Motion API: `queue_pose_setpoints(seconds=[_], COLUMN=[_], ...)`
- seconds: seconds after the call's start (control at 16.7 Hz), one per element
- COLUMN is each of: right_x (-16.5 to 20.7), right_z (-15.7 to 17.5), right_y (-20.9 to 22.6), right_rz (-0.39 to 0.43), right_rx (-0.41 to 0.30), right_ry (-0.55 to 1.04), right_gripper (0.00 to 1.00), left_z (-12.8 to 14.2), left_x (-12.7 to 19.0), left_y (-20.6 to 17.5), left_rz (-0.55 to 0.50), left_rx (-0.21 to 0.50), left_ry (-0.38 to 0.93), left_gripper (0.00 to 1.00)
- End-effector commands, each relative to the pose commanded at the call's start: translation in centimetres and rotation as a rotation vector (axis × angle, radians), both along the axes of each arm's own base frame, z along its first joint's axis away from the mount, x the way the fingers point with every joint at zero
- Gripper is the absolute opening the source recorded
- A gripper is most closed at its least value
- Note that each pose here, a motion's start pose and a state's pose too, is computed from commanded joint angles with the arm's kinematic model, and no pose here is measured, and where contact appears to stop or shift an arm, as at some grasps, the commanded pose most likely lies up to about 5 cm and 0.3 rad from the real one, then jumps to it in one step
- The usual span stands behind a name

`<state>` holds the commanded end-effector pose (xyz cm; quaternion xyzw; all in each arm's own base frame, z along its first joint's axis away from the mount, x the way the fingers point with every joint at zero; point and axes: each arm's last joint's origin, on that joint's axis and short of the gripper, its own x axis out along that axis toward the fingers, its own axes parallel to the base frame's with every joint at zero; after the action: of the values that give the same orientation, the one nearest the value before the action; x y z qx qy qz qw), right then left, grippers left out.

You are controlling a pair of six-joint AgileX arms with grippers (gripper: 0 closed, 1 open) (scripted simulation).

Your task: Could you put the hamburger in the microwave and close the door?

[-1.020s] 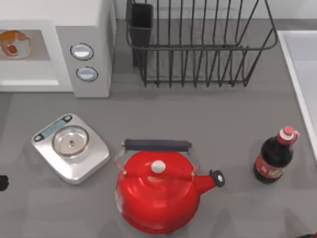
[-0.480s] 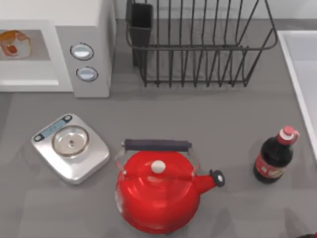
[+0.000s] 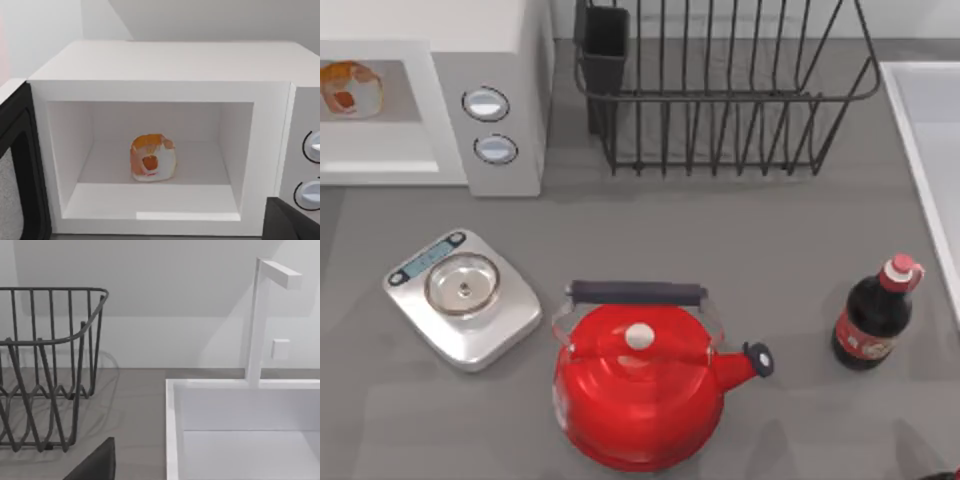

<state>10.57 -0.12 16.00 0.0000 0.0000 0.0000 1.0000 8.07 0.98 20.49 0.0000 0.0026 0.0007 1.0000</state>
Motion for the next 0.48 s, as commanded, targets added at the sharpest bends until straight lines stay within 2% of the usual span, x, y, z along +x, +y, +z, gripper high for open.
queue_pose_setpoints(seconds=[0.24,0.48], right_x=[0.0,0.0], right_z=[0.0,0.0], right_y=[0.0,0.0], right_rz=[0.0,0.0], right_rx=[0.0,0.0], right_ry=[0.0,0.0], right_gripper=[1.0,1.0], left_z=[0.6,4.5], left_x=[0.0,0.1], left_y=[0.2,1.3], left_rz=[0.021,0.094], left_rx=[0.026,0.132], left_ry=[0.012,0.095], left_gripper=[0.0,0.0])
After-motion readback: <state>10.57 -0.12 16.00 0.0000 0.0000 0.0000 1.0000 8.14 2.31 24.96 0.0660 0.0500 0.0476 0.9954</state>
